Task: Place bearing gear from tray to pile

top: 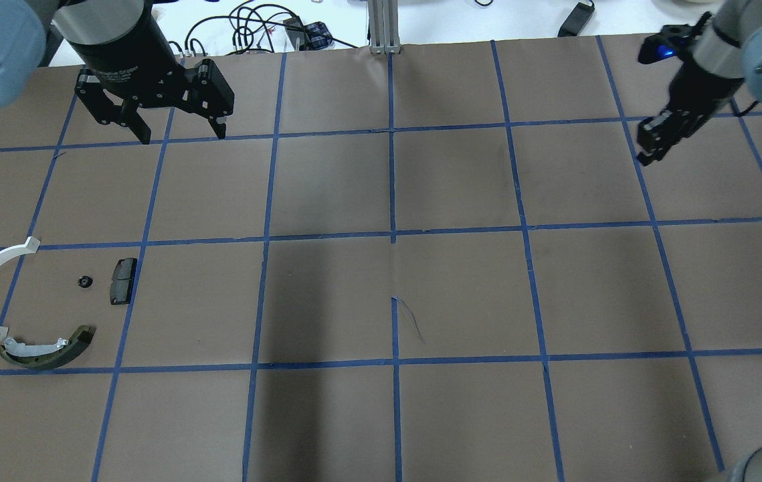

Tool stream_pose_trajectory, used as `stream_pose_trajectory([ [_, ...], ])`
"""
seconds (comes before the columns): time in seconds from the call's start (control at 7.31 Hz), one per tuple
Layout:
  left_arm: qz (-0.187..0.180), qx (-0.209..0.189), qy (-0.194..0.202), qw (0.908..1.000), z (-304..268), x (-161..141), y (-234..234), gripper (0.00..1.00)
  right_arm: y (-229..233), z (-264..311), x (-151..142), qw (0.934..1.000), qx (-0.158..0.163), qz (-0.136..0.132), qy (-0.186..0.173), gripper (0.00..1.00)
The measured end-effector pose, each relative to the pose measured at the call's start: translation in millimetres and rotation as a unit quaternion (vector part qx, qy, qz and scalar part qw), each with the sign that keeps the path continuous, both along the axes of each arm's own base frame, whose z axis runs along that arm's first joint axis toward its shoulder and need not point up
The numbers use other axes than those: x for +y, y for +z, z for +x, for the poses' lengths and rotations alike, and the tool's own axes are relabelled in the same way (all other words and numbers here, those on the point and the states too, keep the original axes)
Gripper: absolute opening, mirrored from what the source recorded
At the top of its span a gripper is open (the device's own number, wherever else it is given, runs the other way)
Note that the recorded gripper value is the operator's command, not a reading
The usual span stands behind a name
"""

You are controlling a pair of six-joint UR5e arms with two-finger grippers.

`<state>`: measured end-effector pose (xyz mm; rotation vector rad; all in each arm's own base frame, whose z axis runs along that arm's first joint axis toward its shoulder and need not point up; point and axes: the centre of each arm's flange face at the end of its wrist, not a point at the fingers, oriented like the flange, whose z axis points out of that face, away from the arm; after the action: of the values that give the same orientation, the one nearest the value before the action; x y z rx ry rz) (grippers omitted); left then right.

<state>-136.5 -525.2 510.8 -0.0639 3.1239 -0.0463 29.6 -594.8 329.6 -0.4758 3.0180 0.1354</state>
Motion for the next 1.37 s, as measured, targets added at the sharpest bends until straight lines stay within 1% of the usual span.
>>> stream_pose_trajectory([
  [0.14, -0.001, 0.0, 0.0, 1.0, 0.2, 0.4, 1.9, 1.0, -10.3, 64.2, 15.6, 0.9994, 0.001, -0.001, -0.035, 0.0],
  [0.27, 0.0, 0.001, 0.0, 1.0, 0.4, 0.3, 1.0, 1.0, -24.7, 125.3, 33.9, 0.9978, 0.004, -0.01, -0.065, 0.0],
  [0.41, 0.002, 0.001, 0.0, 1.0, 0.4, 0.7, 0.0, 1.0, -39.8, 179.3, 54.6, 0.9956, 0.005, -0.022, -0.09, 0.0],
  [0.55, 0.001, 0.001, 0.001, 1.0, 0.7, 1.1, 0.1, 1.0, -53.4, 219.0, 74.7, 0.9938, 0.004, -0.029, -0.107, 0.0],
  [0.68, 0.001, 0.001, 0.001, 1.0, 1.1, 1.2, 0.5, 1.0, -66.1, 247.8, 90.9, 0.9922, 0.0, -0.03, -0.121, 0.0],
  [0.82, 0.001, 0.001, 0.001, 1.0, 1.2, 1.5, 0.7, 1.0, -80.6, 273.0, 101.1, 0.9906, -0.007, -0.03, -0.133, 0.0],
  [1.09, 0.002, 0.001, 0.001, 1.0, 1.4, 1.9, -0.3, 1.0, -117.2, 313.1, 112.6, 0.9892, -0.013, -0.029, -0.143, 0.0],
  [1.23, 0.002, 0.001, 0.001, 1.0, 1.4, 2.1, -0.8, 1.0, -128.7, 325.3, 117.3, 0.9888, -0.013, -0.028, -0.146, 0.11],
  [1.37, 0.002, 0.0, 0.001, 1.0, 1.5, 2.3, -0.7, 1.0, -133.7, 331.4, 120.3, 0.9885, -0.013, -0.027, -0.148, 0.79],
])
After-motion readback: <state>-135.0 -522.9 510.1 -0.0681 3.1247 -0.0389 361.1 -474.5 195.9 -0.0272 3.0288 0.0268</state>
